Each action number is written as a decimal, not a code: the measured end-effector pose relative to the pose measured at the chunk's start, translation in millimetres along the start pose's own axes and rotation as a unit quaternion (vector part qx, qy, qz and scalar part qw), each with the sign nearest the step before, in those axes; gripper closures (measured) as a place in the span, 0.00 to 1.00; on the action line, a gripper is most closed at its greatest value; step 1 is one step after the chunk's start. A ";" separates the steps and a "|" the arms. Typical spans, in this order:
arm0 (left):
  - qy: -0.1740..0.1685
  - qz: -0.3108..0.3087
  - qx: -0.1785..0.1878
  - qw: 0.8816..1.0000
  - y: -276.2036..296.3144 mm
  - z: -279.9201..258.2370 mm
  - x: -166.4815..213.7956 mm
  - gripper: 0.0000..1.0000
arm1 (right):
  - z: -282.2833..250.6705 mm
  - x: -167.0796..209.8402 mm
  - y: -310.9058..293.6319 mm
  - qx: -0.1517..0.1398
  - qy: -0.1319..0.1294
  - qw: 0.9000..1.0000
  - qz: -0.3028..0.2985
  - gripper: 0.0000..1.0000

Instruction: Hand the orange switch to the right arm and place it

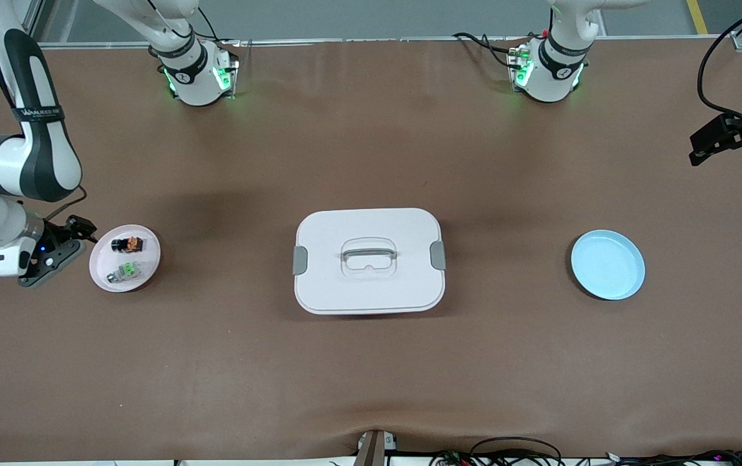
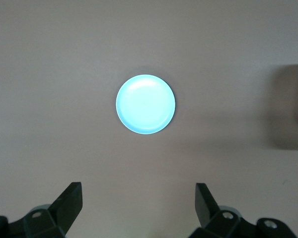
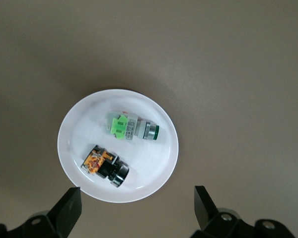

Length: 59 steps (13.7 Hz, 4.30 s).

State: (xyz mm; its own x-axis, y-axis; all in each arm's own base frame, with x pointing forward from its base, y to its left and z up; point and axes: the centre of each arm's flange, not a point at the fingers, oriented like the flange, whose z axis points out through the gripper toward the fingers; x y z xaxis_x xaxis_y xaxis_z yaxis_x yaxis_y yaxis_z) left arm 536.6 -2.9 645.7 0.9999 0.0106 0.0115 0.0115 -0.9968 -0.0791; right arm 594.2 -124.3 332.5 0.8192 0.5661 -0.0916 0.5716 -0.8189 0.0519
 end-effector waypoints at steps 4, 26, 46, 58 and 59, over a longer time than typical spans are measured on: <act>0.000 -0.001 0.000 1.000 -0.7 0.3 0.0 0.00 | -3.8 4.0 -3.9 0.000 0.004 0.984 0.179 0.00; -0.003 0.001 0.000 1.000 0.4 0.6 -0.9 0.00 | -239.5 5.2 -58.8 0.031 0.036 0.938 0.343 0.00; -0.004 0.008 0.000 1.000 7.9 0.8 -1.1 0.00 | -307.7 -16.6 -68.8 0.034 0.032 0.938 0.343 0.00; -0.004 0.017 0.000 1.000 16.5 0.0 -1.5 0.00 | -315.2 -17.3 -67.8 0.031 0.040 0.937 0.344 0.00; -0.002 0.023 -0.002 1.000 23.1 -2.1 -1.8 0.00 | -315.2 -17.4 -67.8 0.031 0.040 0.937 0.344 0.00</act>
State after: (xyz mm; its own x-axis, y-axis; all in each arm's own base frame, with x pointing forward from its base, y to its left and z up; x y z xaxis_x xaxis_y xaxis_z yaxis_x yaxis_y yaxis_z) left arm 535.0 -26.1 645.9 0.9994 -0.0341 0.0048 -0.0336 -0.9965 -0.0765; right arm 555.6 -48.7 644.0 0.9953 -0.0955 0.0182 -0.0957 -0.9953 0.0129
